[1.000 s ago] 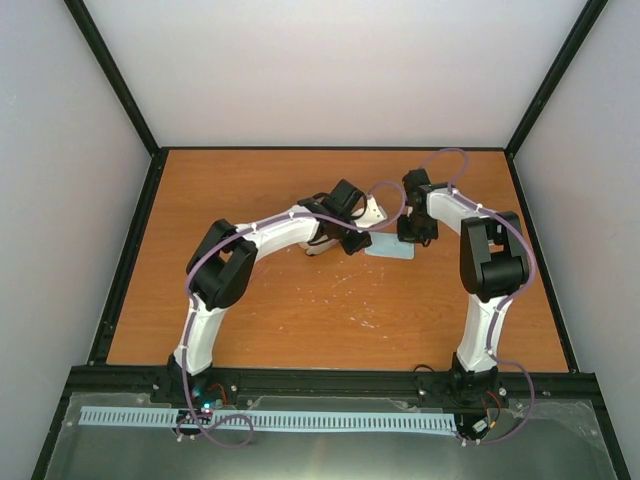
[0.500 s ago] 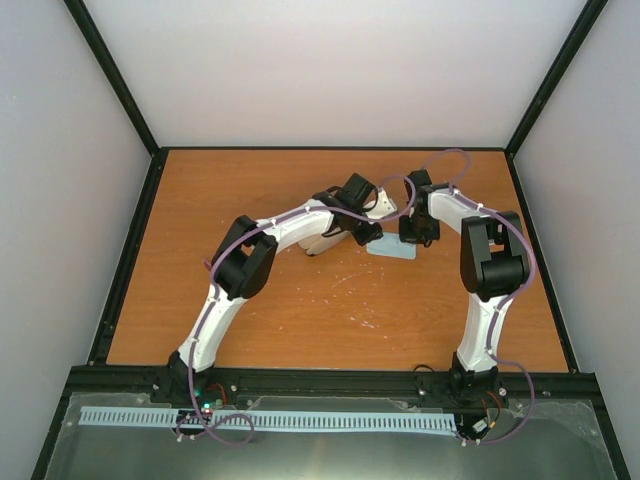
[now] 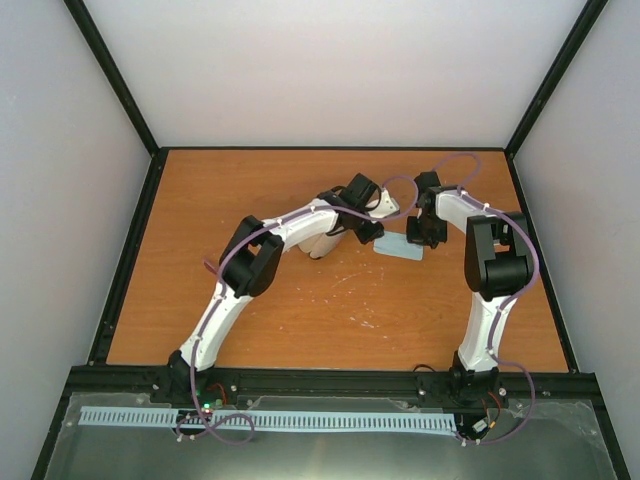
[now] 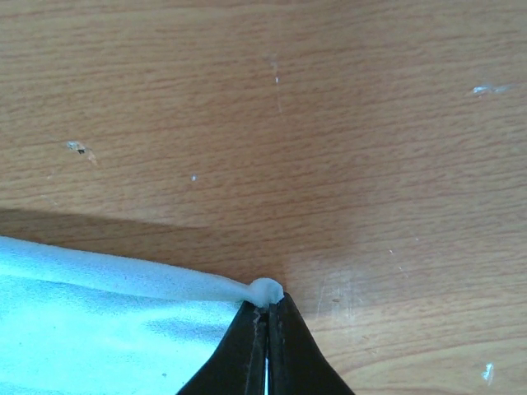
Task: Organize the sunglasses
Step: Pick up the glasses cleaning cloth from the center of the board.
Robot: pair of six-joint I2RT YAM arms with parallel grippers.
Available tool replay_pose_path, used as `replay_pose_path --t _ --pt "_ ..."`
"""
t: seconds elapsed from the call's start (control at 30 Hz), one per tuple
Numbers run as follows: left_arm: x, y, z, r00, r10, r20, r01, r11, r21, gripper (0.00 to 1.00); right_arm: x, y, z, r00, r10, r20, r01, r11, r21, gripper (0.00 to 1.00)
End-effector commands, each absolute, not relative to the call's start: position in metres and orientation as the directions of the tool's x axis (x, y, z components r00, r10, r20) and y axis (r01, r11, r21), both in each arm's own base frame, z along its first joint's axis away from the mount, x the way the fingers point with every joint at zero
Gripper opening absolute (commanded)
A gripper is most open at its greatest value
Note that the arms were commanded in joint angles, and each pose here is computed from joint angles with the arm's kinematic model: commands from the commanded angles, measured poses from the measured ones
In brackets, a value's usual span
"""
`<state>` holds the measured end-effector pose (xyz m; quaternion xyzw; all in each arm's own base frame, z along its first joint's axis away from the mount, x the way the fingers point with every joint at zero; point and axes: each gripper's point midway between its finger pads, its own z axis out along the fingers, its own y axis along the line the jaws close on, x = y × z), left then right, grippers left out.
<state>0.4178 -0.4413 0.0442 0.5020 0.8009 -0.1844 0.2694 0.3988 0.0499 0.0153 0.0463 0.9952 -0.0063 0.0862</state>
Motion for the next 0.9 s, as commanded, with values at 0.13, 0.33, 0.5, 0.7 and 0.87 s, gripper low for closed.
replay_pose_path --t 0.13,0.33,0.5,0.7,0.87 --pt "0.440 -0.449 0.050 -0.347 0.675 -0.651 0.894 0.448 -0.011 0.31 0.393 0.042 0.011 -0.981 0.105 -0.160 0.110 0.994 -0.019 0.03" --pt "0.439 -0.449 0.040 -0.358 0.675 -0.645 0.894 0.447 -0.029 0.32 0.393 0.040 0.009 -0.981 0.111 -0.157 0.115 0.993 -0.016 0.03" --pt "0.439 -0.449 0.031 -0.354 0.681 -0.641 0.895 0.445 -0.023 0.34 0.393 0.039 0.013 -0.980 0.111 -0.166 0.115 0.993 -0.014 0.03" --pt "0.438 -0.448 0.021 -0.353 0.688 -0.633 0.899 0.436 -0.028 0.34 0.390 0.041 0.011 -0.981 0.106 -0.161 0.107 0.994 -0.003 0.03" --pt "0.431 -0.445 0.008 -0.365 0.702 -0.612 0.901 0.431 -0.044 0.31 0.389 0.042 0.011 -0.981 0.102 -0.162 0.102 0.995 0.008 0.03"
